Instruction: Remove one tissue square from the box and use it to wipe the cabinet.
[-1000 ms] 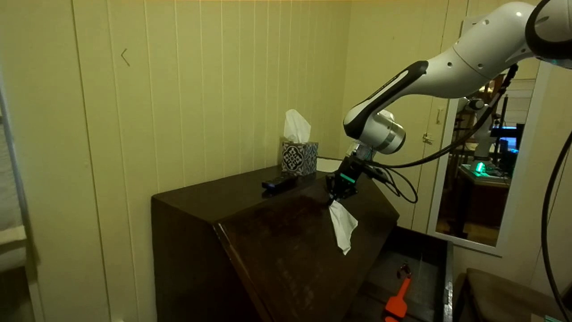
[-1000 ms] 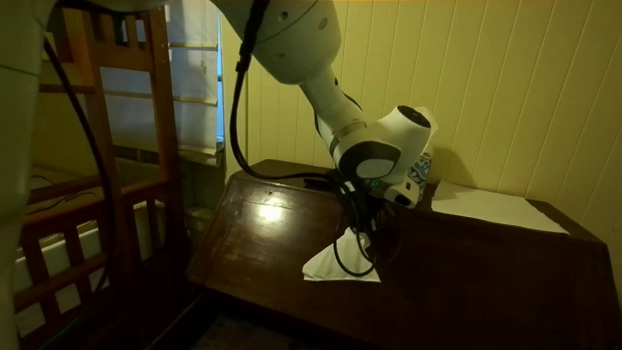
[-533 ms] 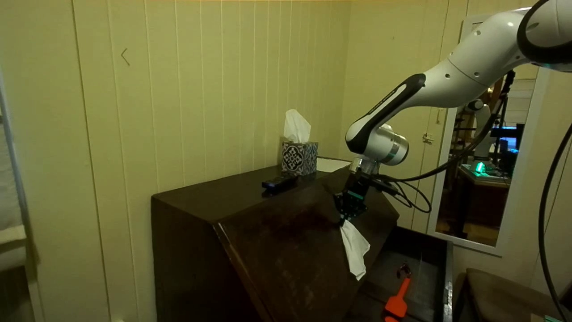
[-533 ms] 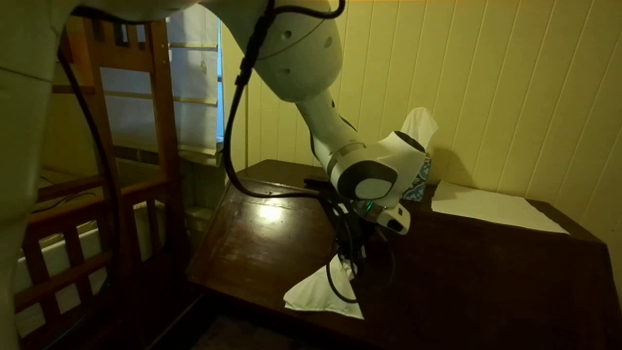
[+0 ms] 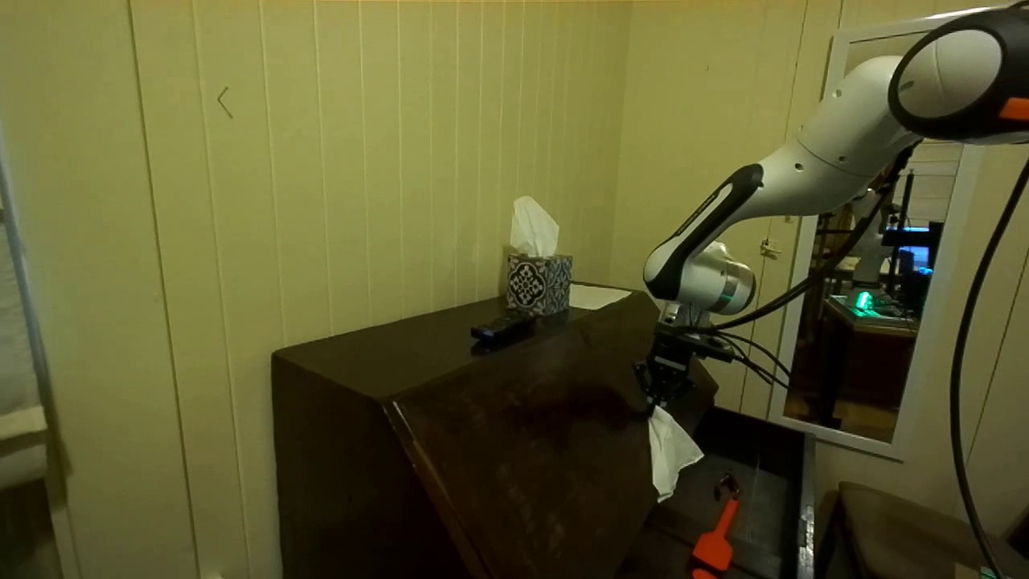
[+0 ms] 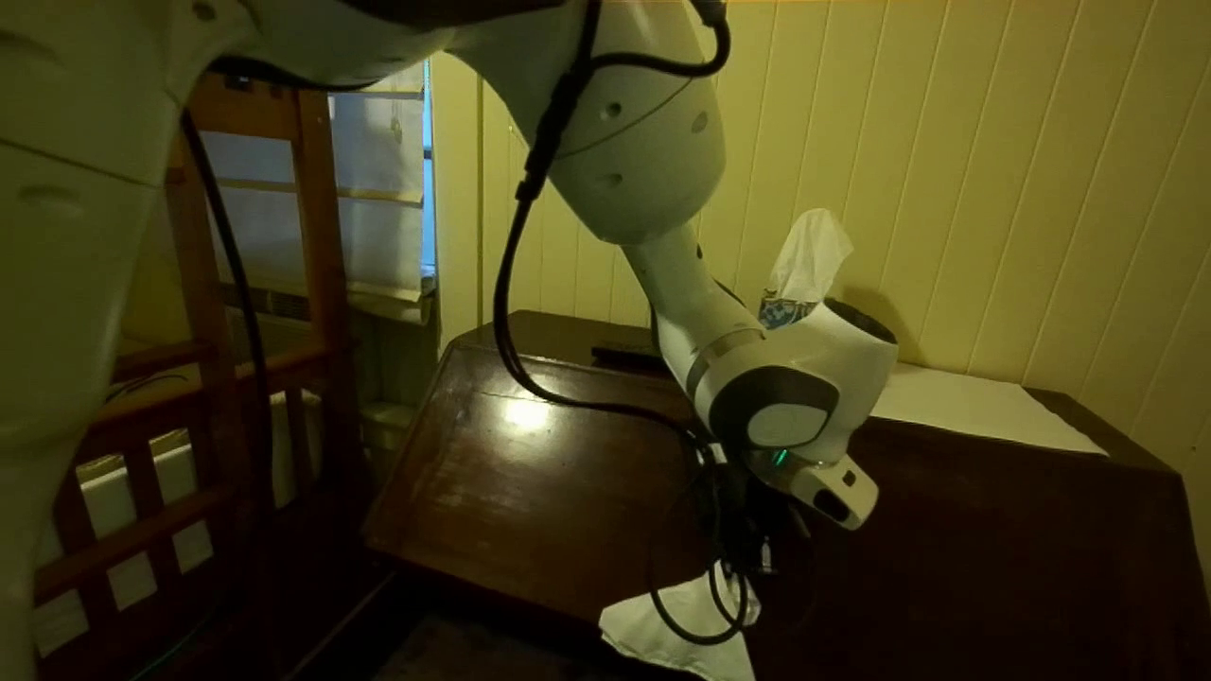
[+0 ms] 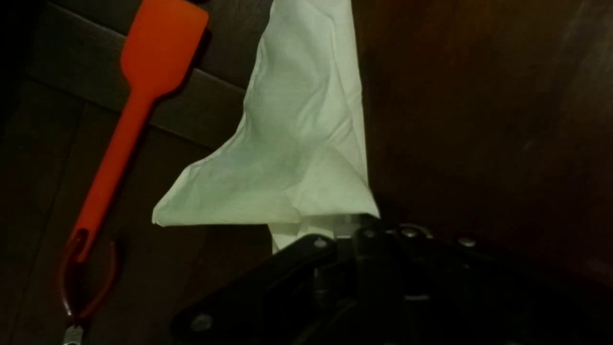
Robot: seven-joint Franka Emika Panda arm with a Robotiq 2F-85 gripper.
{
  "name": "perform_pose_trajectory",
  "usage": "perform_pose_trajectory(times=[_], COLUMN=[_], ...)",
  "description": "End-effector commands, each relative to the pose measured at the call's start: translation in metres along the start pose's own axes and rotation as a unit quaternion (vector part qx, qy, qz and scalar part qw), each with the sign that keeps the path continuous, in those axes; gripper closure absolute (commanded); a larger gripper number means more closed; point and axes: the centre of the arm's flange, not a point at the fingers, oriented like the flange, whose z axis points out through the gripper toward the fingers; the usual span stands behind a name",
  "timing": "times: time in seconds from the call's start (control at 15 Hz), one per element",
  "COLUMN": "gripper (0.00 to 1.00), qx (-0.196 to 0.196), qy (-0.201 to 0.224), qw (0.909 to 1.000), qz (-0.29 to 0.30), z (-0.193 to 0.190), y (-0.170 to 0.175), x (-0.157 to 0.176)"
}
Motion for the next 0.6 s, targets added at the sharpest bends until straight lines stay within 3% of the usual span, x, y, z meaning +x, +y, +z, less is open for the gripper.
perform_pose_trajectory(times=[0.0, 0.27, 0.53], gripper=[1.0, 1.0, 1.0], qx=[0.011, 0.091, 0.16], qy=[0.036, 0.104, 0.193], qw=[0.9953, 0.9818, 0.9604], qz=[0.089, 0.13, 0.122], z=[-0.011, -0.078, -0.19], y=[0.021, 0.021, 0.007], x=[0.023, 0.056, 0.083])
